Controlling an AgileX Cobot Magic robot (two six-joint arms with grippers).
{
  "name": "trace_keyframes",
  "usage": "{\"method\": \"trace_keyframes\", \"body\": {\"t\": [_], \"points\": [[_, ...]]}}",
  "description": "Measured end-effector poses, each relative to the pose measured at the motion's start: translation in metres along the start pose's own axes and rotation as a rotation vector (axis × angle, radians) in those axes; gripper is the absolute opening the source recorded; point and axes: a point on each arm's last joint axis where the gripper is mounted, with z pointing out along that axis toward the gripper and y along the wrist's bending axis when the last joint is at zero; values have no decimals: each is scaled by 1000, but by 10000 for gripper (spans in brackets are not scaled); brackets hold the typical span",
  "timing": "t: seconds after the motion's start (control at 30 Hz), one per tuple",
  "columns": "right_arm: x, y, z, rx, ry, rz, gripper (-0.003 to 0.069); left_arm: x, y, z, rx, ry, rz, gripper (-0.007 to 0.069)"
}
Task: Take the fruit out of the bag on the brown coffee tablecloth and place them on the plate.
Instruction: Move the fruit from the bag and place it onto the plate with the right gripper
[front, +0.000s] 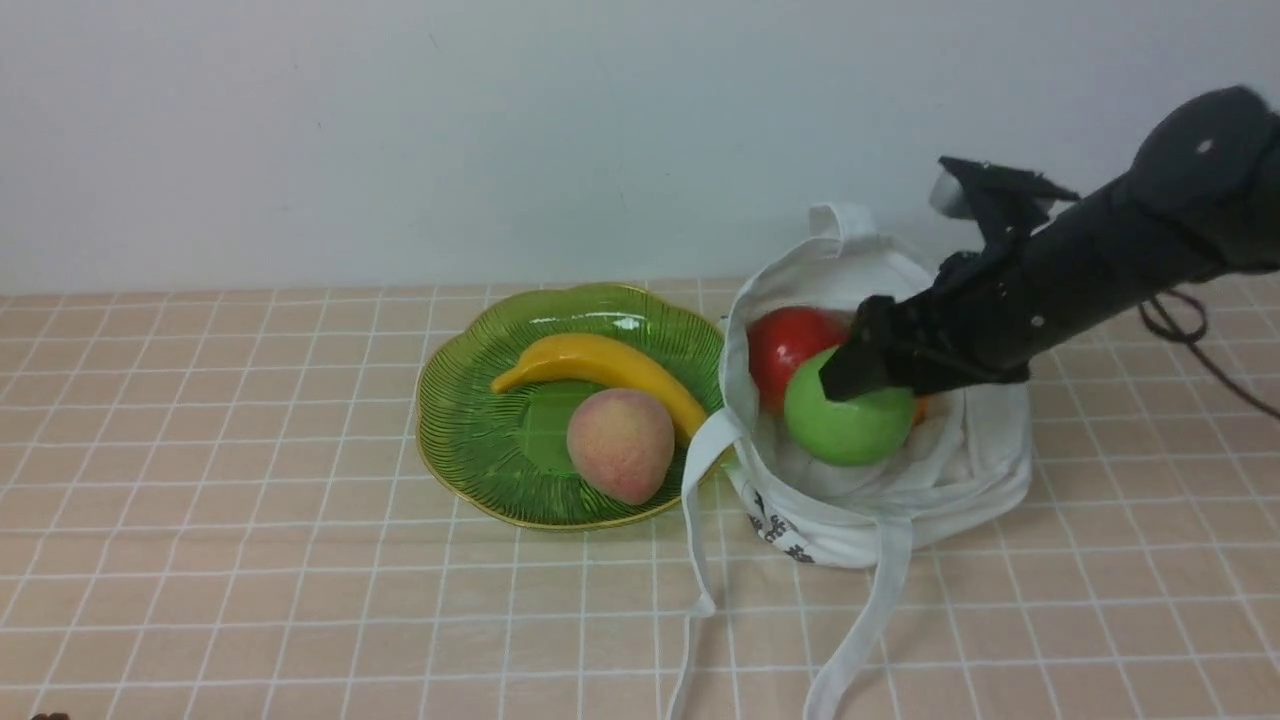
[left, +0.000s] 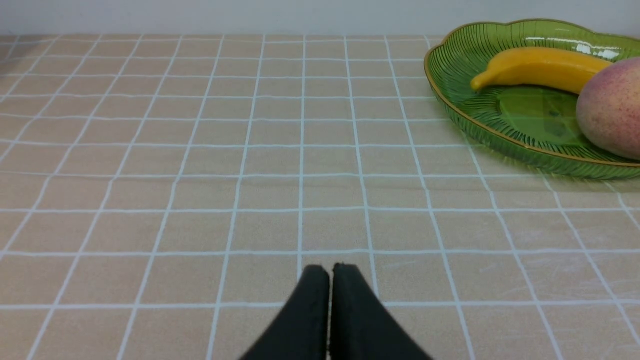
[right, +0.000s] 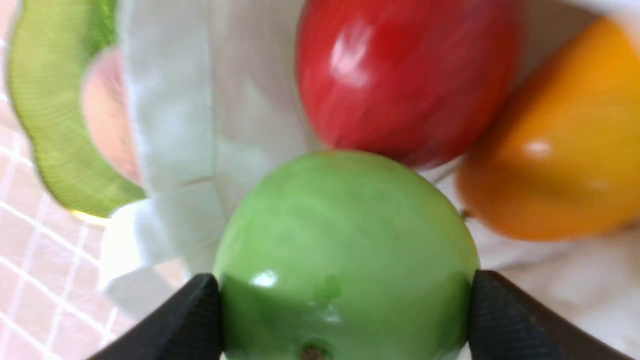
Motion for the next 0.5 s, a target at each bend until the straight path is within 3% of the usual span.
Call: {"method": "trace_keyframes", "body": {"t": [0.17, 0.27, 0.43, 0.5], "points": [[-15, 11, -58, -40, -124, 58, 573, 0, 0, 0, 0, 0, 0, -8], [-27, 39, -73, -158, -243, 52, 573, 0, 0, 0, 0, 0, 0, -8], [-33, 97, -40, -305, -295, -107, 573, 0, 0, 0, 0, 0, 0, -8], [-32, 113, -20, -301, -299, -169, 573, 0, 0, 0, 0, 0, 0, -8]]}}
